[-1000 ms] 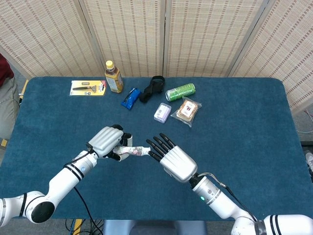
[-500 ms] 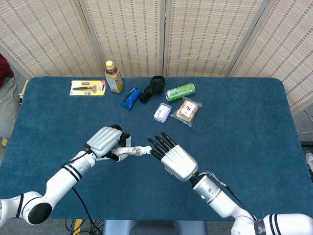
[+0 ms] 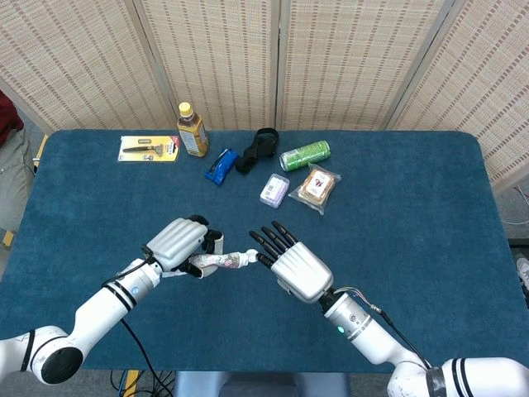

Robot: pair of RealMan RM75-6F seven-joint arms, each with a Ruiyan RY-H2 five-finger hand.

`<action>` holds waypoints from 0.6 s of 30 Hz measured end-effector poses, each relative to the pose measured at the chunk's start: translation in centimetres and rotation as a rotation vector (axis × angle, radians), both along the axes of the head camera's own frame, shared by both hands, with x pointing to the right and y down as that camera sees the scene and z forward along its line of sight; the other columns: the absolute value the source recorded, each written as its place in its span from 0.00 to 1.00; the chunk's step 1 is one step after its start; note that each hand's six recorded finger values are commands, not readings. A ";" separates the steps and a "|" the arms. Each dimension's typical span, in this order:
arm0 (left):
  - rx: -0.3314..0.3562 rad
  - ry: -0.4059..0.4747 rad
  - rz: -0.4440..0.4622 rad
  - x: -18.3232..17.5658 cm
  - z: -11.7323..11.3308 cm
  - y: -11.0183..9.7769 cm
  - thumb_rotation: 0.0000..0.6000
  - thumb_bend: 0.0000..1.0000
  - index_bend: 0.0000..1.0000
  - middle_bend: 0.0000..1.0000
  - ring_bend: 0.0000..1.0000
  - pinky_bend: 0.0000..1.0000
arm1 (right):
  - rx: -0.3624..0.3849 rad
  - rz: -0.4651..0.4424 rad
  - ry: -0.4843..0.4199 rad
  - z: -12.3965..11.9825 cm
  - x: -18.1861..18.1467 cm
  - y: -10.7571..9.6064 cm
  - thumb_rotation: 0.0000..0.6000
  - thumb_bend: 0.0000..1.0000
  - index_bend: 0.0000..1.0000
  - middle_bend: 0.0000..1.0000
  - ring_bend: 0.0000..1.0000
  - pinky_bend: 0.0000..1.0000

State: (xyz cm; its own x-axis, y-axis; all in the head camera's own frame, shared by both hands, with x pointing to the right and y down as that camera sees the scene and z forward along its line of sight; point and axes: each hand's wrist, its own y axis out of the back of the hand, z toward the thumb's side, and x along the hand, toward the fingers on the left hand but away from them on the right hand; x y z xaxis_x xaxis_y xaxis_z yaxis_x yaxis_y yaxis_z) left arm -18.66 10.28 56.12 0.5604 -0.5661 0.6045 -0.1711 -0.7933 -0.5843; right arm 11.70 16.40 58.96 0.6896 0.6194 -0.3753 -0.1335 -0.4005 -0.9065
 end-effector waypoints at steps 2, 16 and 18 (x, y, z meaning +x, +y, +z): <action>-0.001 0.003 0.003 0.0 -0.1 0.1 1.00 0.36 0.63 0.71 0.48 0.17 | -0.002 0.001 0.001 0.1 0.0 0.0 1.00 0.20 0.26 0.04 0.00 0.00; -0.030 0.028 0.009 0.4 -0.6 0.6 1.00 0.36 0.63 0.70 0.48 0.17 | -0.015 0.003 0.001 0.6 -0.3 -0.1 1.00 0.20 0.26 0.04 0.00 0.00; -0.034 0.031 0.009 0.4 -0.7 0.6 1.00 0.36 0.63 0.70 0.48 0.17 | -0.021 0.004 0.002 0.7 -0.3 0.0 1.00 0.20 0.26 0.04 0.00 0.00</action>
State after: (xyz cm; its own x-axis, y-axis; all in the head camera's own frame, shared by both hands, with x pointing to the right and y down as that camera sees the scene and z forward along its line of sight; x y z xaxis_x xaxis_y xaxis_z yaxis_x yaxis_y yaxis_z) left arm -18.27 10.91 55.46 0.5843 -0.5403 0.6055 -0.1809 -0.8141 -0.5518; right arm 11.39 16.35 59.64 0.6863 0.6143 -0.3895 -0.1333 -0.4202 -0.8976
